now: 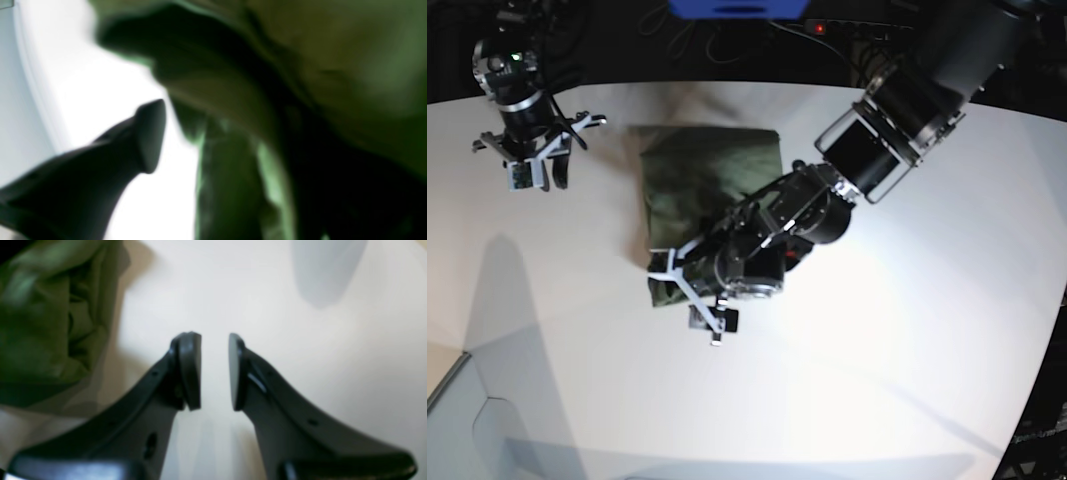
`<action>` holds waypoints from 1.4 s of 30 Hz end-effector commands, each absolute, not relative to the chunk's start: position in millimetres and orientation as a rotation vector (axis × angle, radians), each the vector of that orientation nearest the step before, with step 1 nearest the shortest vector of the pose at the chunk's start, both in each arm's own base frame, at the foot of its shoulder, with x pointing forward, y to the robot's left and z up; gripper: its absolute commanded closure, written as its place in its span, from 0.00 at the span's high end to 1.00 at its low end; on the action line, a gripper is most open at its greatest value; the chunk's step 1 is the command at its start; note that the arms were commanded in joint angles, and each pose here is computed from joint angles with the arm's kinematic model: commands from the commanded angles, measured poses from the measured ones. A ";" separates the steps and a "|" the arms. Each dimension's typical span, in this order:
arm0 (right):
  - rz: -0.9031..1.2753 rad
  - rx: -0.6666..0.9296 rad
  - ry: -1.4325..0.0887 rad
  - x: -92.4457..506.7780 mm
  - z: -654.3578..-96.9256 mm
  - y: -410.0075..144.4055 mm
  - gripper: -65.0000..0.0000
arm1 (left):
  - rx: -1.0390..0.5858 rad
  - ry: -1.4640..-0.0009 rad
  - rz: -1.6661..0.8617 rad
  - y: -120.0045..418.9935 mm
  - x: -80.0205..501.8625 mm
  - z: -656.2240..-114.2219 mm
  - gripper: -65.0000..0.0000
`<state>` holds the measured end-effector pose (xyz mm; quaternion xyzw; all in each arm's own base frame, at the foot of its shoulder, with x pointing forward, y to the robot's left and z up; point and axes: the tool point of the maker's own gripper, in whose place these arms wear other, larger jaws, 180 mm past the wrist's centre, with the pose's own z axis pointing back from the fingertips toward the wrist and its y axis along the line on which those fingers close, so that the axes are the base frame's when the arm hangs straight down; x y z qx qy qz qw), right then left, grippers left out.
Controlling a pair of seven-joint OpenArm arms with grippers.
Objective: Layout the t-shirt on the table in an organized manner, then fold the t-shirt properly
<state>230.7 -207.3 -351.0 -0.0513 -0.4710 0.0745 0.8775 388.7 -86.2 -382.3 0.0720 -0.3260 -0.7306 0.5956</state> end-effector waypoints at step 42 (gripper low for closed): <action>0.229 0.182 -0.973 256.9 -386.3 -113.0 0.20 | 0.431 -0.913 -0.454 256.5 324.5 -317.8 0.00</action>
